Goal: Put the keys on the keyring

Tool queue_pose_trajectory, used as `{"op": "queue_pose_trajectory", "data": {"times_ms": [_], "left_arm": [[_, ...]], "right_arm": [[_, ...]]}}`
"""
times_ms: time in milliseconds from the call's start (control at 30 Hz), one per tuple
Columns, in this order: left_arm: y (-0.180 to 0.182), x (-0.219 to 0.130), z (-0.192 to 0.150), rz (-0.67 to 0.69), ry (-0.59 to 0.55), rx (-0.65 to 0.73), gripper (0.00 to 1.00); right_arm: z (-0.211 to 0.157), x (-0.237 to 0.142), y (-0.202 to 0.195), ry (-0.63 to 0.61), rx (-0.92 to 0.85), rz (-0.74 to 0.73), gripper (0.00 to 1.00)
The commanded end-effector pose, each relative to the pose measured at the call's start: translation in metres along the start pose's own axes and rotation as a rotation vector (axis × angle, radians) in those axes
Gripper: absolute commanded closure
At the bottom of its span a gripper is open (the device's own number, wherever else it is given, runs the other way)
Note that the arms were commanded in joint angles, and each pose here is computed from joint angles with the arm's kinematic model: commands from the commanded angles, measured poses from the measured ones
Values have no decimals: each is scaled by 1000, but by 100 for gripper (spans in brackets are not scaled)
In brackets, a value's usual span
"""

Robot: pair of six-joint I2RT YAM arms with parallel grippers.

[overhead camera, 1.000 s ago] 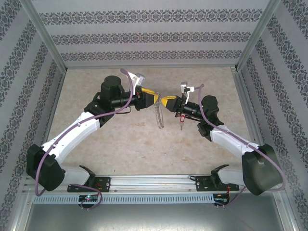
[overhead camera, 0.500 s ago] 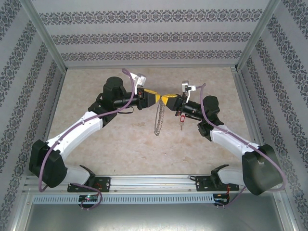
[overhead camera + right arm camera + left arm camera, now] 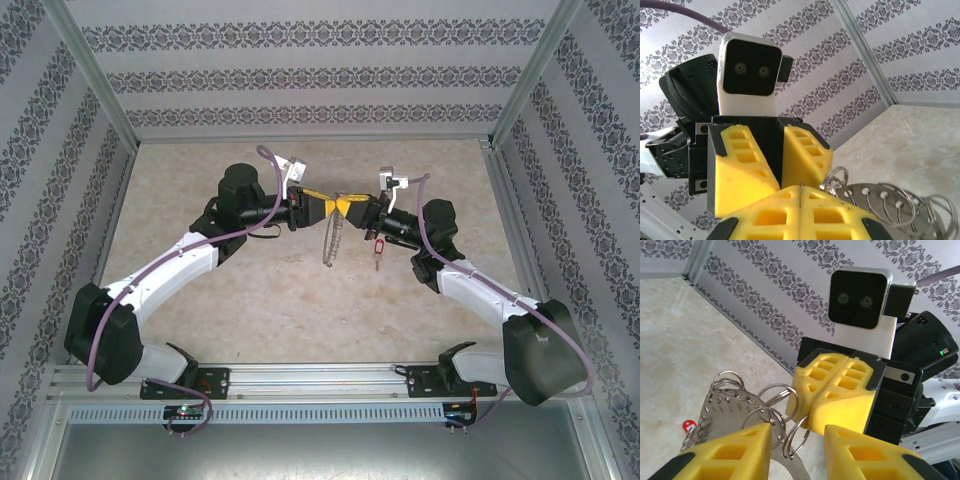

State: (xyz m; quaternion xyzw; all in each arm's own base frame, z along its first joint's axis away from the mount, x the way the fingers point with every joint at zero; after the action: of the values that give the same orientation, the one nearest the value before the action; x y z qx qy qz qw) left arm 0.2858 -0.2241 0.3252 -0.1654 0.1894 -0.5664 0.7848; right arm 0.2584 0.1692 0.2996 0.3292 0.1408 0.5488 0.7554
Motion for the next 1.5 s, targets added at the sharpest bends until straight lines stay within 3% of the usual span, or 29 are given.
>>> {"op": "queue_pose_trajectory", "data": {"times_ms": [0, 167, 533, 600, 633, 667, 767, 900, 1067, 1333, 1467], "left_arm": [[-2, 0, 5, -67, -37, 12, 67], [-3, 0, 4, -81, -47, 6, 71], [-5, -3, 5, -67, -62, 17, 99], [-4, -3, 6, -53, -55, 24, 100], [-3, -2, 5, -43, -46, 26, 100], [-3, -2, 6, -33, -34, 34, 100], [-4, -3, 9, -16, 0, 75, 100], [-3, -2, 8, -3, 81, 140, 100], [-4, -5, 9, -18, 160, 203, 100], [-4, -1, 11, -74, 274, 232, 100], [-2, 1, 10, -88, 299, 228, 100]], "right_arm": [[13, 0, 9, -54, -57, 39, 100], [14, -1, 10, -58, -57, 39, 100], [10, -2, 3, -60, -38, 19, 100], [10, -1, 0, -57, -27, 12, 100], [11, -1, -1, -60, -19, 7, 94], [12, -3, -4, -69, -6, -5, 79], [14, -11, -7, -93, 20, -29, 57], [13, -27, -7, -121, 43, -67, 45], [2, -35, -9, -87, 80, -71, 45], [-12, -26, -6, -3, 81, -3, 63], [-15, -19, -3, 21, 82, 18, 65]]}}
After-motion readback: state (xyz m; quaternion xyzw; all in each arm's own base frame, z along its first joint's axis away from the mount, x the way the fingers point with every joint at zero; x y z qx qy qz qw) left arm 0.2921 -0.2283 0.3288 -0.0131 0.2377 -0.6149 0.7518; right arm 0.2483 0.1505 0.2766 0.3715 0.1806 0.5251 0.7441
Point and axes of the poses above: each hand's point on the last joint's axis, 136 mm out from that joint toward the fingers, its own x axis out along the fingers, its own y axis along the line the jaws close on, z = x × y, the point moved 9 cm from there along -x, back along the fingers, and after that the axes turned 8 degrees about x, right-handed, at the moved point
